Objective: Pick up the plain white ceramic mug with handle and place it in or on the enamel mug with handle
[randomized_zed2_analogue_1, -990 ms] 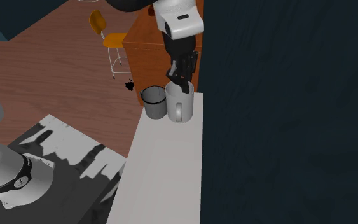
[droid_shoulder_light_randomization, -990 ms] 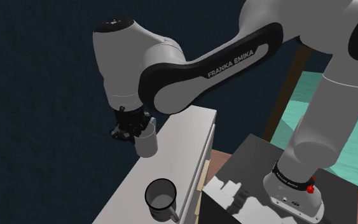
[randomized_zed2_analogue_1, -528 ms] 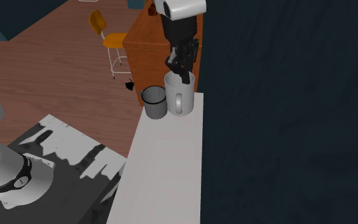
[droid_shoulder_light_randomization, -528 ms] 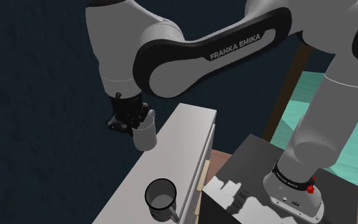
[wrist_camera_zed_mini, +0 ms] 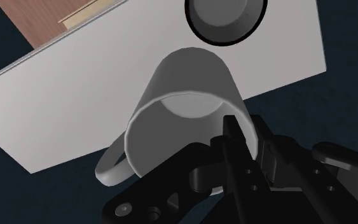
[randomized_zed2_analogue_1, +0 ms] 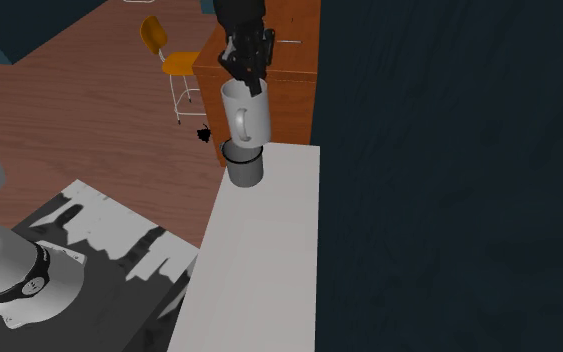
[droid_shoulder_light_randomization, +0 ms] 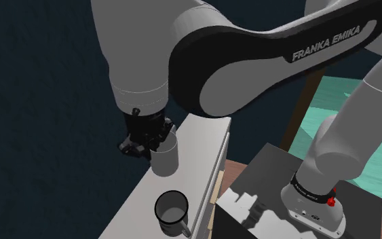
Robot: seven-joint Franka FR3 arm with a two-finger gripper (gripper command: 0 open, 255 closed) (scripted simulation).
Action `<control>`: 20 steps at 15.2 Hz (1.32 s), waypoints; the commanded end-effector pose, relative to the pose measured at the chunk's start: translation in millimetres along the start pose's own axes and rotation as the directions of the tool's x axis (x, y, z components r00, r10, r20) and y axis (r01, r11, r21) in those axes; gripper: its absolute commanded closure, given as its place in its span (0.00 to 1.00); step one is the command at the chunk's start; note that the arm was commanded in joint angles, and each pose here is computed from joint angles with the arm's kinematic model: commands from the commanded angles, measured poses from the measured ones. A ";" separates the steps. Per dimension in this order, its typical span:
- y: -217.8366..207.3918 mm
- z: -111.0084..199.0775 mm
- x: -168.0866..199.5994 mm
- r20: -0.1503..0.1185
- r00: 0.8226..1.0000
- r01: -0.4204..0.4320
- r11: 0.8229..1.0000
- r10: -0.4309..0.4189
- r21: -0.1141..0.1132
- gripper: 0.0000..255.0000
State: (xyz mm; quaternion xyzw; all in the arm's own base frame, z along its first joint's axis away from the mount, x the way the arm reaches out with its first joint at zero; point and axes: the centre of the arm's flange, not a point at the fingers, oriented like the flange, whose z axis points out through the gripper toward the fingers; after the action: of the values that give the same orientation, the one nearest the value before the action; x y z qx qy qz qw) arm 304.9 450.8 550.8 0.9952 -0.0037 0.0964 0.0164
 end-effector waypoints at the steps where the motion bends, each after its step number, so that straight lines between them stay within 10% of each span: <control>1: -6.7 -11.5 -23.2 0.001 1.000 -0.001 1.000 0.001 0.000 1.00; 20: -18.4 56.1 -71.6 0.001 1.000 -0.001 1.000 0.001 0.000 1.00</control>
State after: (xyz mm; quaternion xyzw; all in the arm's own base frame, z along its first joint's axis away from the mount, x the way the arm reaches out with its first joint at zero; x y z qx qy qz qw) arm 246.3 467.0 485.9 0.9953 -0.0042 0.0958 0.0167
